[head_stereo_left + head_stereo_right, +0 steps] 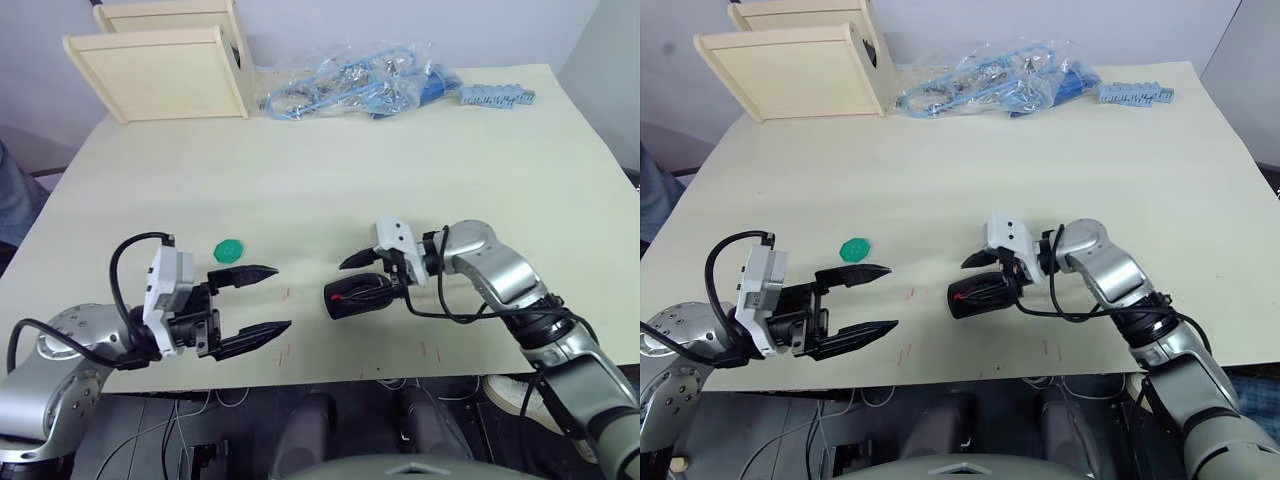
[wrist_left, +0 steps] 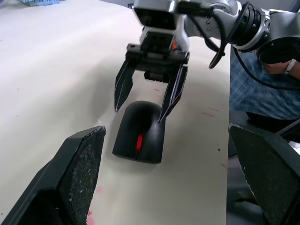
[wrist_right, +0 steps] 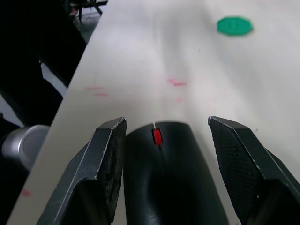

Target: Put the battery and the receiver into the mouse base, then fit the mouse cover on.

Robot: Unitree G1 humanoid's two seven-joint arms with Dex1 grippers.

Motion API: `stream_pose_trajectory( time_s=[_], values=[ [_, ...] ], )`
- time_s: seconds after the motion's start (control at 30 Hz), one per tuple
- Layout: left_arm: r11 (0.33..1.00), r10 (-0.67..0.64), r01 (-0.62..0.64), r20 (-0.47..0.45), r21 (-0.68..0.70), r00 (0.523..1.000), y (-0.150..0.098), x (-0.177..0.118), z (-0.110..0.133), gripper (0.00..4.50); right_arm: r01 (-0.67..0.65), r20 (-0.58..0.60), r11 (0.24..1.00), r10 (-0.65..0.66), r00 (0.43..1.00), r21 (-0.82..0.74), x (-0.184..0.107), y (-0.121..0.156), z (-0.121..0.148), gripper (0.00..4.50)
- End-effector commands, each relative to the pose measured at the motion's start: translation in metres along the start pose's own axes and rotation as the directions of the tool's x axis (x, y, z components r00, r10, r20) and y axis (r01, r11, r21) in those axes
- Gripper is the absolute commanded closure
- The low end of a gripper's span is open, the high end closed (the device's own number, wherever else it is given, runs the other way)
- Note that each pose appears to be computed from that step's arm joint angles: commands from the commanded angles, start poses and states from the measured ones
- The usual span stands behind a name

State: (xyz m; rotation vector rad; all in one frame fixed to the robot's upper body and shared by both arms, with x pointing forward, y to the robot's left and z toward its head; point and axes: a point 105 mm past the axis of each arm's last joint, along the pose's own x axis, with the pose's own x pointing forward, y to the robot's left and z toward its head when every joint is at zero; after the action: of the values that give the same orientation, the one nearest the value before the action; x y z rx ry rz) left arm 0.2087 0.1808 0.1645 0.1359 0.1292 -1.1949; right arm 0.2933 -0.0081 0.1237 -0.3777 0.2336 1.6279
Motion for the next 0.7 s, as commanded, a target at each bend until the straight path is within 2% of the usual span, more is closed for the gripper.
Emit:
stream_pose_trajectory(
  time_s=[0.03, 0.1, 0.13, 0.17, 0.2, 0.33, 0.47, 0.57, 0.63, 0.7],
  values=[
    [0.999, 0.006, -0.006, -0.001, 0.049, 1.000, 0.001, -0.006, 0.007, 0.00, -0.027, 0.006, 0.999, 0.028, 1.000, -0.042, 0.002, 0.000, 0.009, 2.46],
    [0.999, 0.007, -0.006, -0.004, 0.047, 1.000, 0.001, -0.009, 0.006, 0.00, -0.036, 0.012, 0.999, 0.036, 0.999, -0.036, 0.003, 0.000, 0.011, 3.37],
    [0.999, 0.006, -0.006, -0.006, 0.045, 1.000, 0.001, -0.010, 0.005, 0.00, -0.033, 0.005, 0.999, 0.034, 0.999, -0.038, 0.004, 0.000, 0.011, 3.66],
    [0.999, 0.007, -0.006, -0.006, 0.044, 1.000, 0.000, -0.011, 0.004, 0.00, -0.036, -0.005, 0.999, 0.036, 0.999, -0.040, 0.005, 0.000, 0.009, 4.34],
    [0.999, 0.007, -0.007, -0.006, 0.043, 1.000, 0.000, -0.013, 0.003, 0.00, -0.042, -0.016, 0.998, 0.041, 0.999, -0.040, 0.007, 0.001, 0.007, 4.47],
    [0.999, 0.010, -0.010, -0.008, 0.033, 1.000, 0.000, -0.018, -0.004, 0.00, -0.056, -0.071, 0.998, 0.054, 0.996, -0.028, 0.012, 0.002, -0.006, 4.47],
    [1.000, 0.016, -0.016, -0.009, 0.027, 1.000, 0.000, -0.024, -0.012, 0.00, -0.065, -0.025, 0.998, 0.065, 0.998, 0.000, 0.014, 0.004, 0.002, 4.47],
    [1.000, 0.022, -0.022, -0.006, 0.019, 1.000, -0.001, -0.030, -0.019, 0.00, -0.086, 0.058, 0.996, 0.086, 0.995, -0.005, 0.011, 0.010, 0.024, 3.62],
    [1.000, 0.023, -0.022, -0.006, 0.019, 1.000, -0.001, -0.032, -0.022, 0.00, -0.084, 0.071, 0.996, 0.084, 0.994, -0.013, 0.010, 0.012, 0.029, 2.63],
    [1.000, 0.022, -0.022, -0.006, 0.019, 1.000, -0.001, -0.034, -0.023, 0.00, -0.083, 0.063, 0.996, 0.084, 0.995, -0.015, 0.010, 0.013, 0.028, 2.63]
  ],
)
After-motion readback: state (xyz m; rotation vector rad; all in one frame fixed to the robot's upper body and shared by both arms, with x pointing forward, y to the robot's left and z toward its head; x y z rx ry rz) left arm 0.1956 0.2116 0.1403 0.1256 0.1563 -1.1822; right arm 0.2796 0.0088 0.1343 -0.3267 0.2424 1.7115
